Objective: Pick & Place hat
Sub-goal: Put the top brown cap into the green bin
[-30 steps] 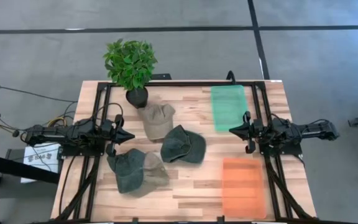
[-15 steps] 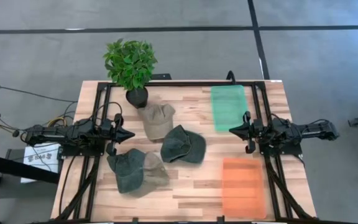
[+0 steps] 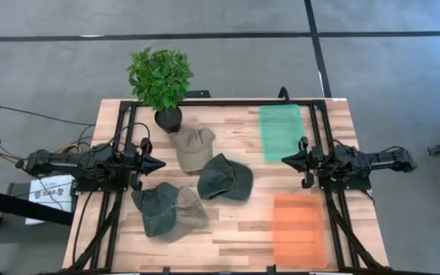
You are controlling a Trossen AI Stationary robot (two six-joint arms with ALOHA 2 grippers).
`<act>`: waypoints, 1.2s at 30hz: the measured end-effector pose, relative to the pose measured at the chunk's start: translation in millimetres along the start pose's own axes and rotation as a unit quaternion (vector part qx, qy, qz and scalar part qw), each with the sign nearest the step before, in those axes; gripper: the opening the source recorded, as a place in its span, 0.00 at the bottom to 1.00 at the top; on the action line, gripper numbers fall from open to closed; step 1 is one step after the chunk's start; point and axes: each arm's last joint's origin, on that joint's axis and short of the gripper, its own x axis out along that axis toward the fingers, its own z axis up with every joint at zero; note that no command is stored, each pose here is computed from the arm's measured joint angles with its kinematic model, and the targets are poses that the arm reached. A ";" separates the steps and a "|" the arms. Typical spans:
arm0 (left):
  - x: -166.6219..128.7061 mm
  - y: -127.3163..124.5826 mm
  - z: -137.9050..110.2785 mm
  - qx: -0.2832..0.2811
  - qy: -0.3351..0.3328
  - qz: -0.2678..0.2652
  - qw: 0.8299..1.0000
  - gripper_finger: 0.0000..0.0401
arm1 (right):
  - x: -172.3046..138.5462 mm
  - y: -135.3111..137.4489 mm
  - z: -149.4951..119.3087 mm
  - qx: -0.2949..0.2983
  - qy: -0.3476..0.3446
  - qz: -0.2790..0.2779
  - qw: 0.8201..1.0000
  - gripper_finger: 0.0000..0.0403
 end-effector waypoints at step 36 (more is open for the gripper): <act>180.5 -17.2 67.7 0.119 0.120 0.215 0.962 0.03 | 0.0 0.0 0.1 0.000 0.000 0.000 1.000 0.00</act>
